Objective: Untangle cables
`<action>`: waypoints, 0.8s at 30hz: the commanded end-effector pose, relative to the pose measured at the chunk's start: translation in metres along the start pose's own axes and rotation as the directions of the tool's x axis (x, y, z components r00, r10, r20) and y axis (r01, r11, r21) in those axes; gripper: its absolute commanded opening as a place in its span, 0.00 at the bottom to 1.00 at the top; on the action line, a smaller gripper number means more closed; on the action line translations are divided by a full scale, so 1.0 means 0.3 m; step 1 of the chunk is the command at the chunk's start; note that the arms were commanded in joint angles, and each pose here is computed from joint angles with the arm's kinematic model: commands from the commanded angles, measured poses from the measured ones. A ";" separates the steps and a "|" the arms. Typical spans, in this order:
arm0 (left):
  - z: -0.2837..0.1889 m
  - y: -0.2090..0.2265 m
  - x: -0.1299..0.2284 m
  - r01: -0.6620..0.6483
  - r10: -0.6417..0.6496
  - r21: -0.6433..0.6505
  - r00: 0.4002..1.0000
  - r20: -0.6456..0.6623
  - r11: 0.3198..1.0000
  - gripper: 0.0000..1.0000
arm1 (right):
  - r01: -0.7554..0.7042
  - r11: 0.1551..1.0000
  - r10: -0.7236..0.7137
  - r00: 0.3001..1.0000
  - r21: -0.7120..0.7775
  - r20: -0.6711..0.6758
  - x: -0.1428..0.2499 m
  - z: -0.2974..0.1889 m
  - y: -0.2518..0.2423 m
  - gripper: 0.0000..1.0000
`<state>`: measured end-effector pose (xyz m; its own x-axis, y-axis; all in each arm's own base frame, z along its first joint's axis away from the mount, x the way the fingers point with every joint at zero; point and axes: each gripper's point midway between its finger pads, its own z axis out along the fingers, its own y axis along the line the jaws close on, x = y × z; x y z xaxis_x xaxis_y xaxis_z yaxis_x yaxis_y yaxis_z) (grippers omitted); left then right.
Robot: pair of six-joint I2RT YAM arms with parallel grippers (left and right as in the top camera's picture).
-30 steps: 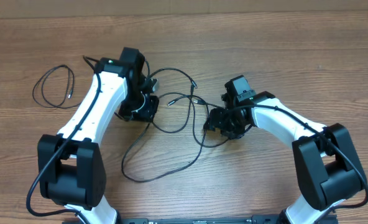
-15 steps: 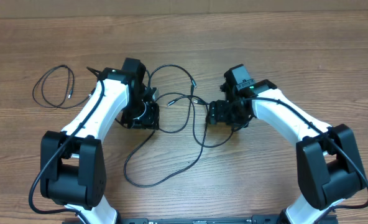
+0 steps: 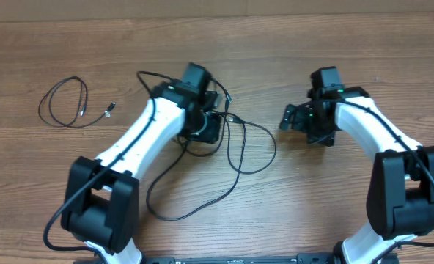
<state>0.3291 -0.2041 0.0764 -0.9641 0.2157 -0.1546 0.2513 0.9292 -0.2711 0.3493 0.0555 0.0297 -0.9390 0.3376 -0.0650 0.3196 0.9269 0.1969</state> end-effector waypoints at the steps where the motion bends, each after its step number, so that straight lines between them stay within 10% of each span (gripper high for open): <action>1: 0.001 0.010 -0.032 0.056 -0.048 -0.116 0.997 0.065 0.992 0.34 | -0.063 0.996 0.060 0.997 0.069 0.045 -0.055 -0.019 -0.098 1.00; 24: 0.273 0.013 -0.016 0.105 -0.105 -0.204 0.994 0.010 0.973 0.35 | -0.102 0.994 0.101 0.994 -0.030 -0.033 -0.019 -0.020 -0.081 1.00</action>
<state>0.3401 -0.2244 0.0078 -0.9826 0.1205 -0.1416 0.1356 0.9855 -0.1019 0.3409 0.0279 0.0297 -0.9038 0.4280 0.0000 0.4177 0.8820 0.2182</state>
